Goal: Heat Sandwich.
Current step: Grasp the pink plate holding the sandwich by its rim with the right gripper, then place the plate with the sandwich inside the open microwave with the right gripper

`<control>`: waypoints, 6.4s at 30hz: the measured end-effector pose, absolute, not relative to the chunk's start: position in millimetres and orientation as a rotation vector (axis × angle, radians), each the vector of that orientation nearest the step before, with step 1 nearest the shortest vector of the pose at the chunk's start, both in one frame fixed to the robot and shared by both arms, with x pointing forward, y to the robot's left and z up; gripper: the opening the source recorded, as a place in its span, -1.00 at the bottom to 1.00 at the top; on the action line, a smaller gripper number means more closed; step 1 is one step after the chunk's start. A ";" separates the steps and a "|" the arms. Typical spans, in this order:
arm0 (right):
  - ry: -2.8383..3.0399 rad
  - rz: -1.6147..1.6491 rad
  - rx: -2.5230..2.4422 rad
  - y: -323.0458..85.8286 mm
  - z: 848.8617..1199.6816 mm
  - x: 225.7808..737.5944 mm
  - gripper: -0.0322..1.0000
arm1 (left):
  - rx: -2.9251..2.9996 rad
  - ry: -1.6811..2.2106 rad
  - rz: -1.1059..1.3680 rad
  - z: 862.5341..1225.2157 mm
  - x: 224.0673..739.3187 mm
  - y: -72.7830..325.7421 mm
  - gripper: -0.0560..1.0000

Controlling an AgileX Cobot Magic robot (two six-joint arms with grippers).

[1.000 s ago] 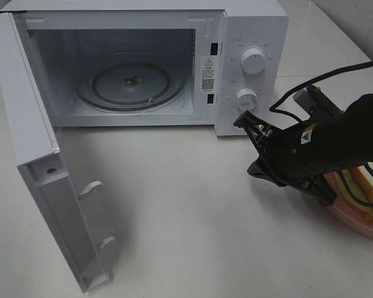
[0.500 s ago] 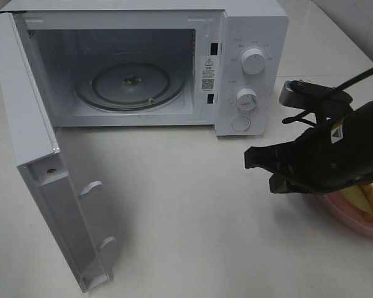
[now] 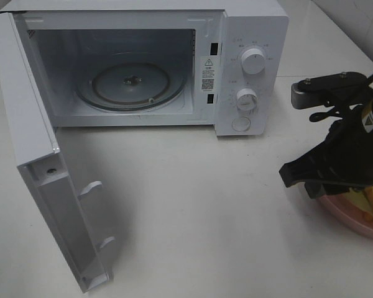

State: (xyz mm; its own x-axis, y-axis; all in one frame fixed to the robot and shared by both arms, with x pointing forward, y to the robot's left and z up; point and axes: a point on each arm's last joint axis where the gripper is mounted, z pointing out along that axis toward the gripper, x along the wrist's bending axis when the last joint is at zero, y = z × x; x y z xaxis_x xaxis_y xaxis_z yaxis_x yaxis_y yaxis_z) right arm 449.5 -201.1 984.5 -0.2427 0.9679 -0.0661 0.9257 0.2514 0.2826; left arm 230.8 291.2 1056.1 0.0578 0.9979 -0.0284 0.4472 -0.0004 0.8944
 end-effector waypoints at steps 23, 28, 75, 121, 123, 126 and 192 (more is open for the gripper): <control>2.241 0.081 1.789 -237.4 983.2 476.3 0.87 | 1.558 1.497 0.895 1056.1 230.8 291.2 0.95; 2.268 0.018 1.806 -243.4 967.7 484.1 0.85 | 1.558 1.497 0.895 1056.1 230.8 291.2 0.95; 2.421 -0.034 1.789 -238.4 882.7 514.4 0.64 | 1.558 1.497 0.895 1056.1 230.8 291.2 0.95; 2.431 -0.038 1.738 -237.6 883.8 517.6 -0.68 | 1.558 1.497 0.895 1056.1 230.8 291.2 0.95; 2.430 -0.038 1.735 -237.5 884.4 517.6 -0.68 | 1.558 1.497 0.895 1056.1 230.8 291.2 0.95; 2.421 -0.058 1.725 -237.9 889.1 517.8 -0.74 | 1.558 1.497 0.895 1056.1 230.8 291.2 0.95; 2.543 -0.302 1.196 -160.6 981.8 418.9 -0.86 | 1.558 1.497 0.895 1056.1 230.8 291.2 0.95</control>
State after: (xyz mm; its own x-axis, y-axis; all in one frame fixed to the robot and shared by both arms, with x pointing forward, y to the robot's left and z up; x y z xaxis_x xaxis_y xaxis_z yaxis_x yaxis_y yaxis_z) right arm 418.9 -160.6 981.8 -0.6012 0.7096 -0.3675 0.7759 0.6283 -0.0563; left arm 230.8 291.2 1056.1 0.0578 0.9979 -0.0284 0.4472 -0.0004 0.8944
